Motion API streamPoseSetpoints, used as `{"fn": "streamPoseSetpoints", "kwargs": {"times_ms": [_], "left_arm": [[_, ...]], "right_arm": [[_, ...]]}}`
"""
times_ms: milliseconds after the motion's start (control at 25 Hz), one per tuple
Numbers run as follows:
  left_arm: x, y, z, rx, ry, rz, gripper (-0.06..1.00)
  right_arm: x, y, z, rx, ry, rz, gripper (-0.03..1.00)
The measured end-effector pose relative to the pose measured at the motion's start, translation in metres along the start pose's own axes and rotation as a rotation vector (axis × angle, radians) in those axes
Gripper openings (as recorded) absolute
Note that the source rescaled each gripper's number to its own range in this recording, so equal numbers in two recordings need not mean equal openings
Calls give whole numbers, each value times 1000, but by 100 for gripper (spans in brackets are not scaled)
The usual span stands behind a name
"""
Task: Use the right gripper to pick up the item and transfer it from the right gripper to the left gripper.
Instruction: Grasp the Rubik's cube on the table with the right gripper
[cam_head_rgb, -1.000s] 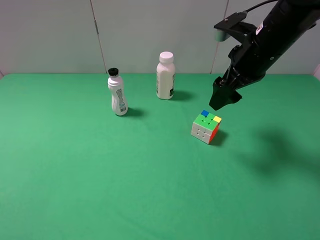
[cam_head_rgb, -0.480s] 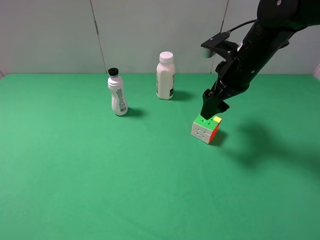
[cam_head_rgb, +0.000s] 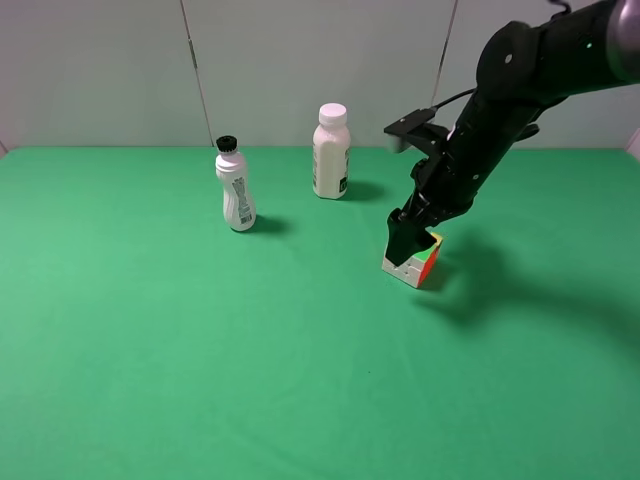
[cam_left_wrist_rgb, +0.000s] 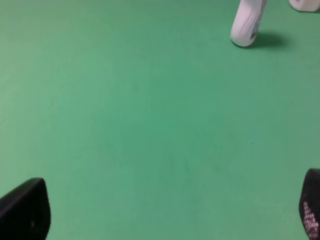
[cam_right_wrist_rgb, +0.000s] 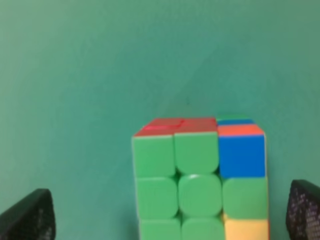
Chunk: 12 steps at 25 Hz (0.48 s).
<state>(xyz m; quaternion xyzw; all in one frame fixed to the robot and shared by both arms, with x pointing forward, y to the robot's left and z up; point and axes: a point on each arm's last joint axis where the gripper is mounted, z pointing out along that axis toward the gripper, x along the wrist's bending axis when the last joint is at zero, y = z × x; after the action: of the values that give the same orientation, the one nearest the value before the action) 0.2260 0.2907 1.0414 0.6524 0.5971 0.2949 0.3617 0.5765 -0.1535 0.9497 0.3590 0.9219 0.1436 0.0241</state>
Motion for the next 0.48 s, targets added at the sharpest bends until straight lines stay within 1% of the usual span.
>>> {"fn": "streamPoseSetpoints", "kwargs": {"times_ms": [200, 480], "left_arm": [[0, 0, 0, 0, 0, 0, 100], [0, 0, 0, 0, 0, 0, 100]], "right_arm": [[-5, 1, 5, -9, -42, -13, 100], [-9, -1, 22, 20, -42, -12, 100]]}}
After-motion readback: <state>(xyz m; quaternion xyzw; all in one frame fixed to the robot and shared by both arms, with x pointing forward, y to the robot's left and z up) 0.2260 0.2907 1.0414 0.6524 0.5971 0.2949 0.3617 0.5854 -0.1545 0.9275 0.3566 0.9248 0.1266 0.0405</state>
